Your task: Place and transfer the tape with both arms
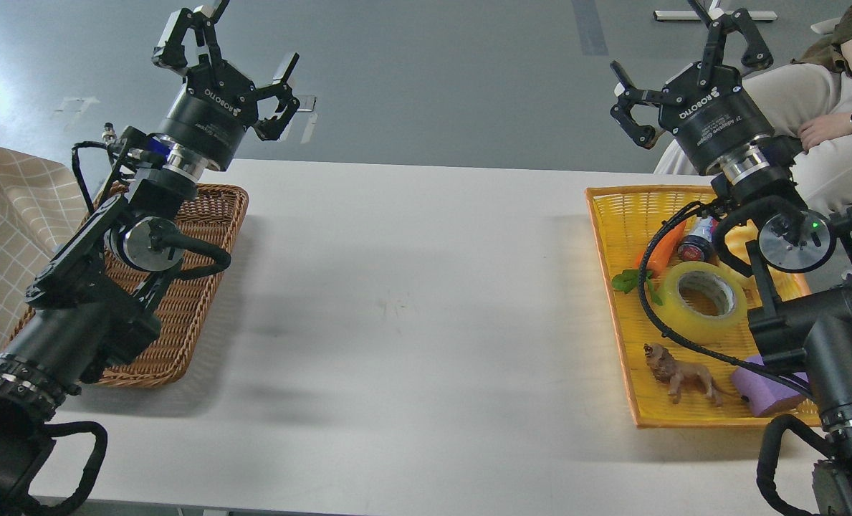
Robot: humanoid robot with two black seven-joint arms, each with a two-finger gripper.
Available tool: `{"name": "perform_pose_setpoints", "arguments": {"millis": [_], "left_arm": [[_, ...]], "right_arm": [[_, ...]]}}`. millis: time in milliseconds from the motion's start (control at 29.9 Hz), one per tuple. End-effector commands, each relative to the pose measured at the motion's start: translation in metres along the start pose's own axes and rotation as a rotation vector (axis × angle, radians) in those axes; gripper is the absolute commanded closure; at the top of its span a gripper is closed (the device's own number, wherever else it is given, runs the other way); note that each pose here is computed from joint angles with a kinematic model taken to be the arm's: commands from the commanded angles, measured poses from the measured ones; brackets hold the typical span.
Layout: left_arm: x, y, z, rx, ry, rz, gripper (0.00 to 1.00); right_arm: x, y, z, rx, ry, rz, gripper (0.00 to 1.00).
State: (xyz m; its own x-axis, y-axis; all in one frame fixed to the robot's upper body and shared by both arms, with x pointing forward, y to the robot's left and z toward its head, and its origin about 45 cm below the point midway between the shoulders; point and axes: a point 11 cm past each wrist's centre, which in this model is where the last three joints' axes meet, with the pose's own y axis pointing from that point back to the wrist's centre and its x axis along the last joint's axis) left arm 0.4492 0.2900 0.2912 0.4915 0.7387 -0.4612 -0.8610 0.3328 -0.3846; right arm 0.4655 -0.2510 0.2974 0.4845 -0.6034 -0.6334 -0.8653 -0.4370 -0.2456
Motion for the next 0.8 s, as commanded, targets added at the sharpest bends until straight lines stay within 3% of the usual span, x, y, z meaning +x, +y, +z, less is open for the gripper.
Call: {"name": "perform_pose_setpoints", "arguments": {"millis": [0,769], "left_arm": [[-0.0011,-0.0004,-0.0016,0.002,0.004,-0.002,0.02],[-0.0031,-0.0005,-0.0027,0.004,0.005,-0.008,0.02]], "right_arm": [[-0.0005,-0.0001,0.0002,0.0,-0.001,-0.002,0.0],[-0.0016,-0.0003,-0.0014,0.006,-0.001,-0.005,0.0]]}}
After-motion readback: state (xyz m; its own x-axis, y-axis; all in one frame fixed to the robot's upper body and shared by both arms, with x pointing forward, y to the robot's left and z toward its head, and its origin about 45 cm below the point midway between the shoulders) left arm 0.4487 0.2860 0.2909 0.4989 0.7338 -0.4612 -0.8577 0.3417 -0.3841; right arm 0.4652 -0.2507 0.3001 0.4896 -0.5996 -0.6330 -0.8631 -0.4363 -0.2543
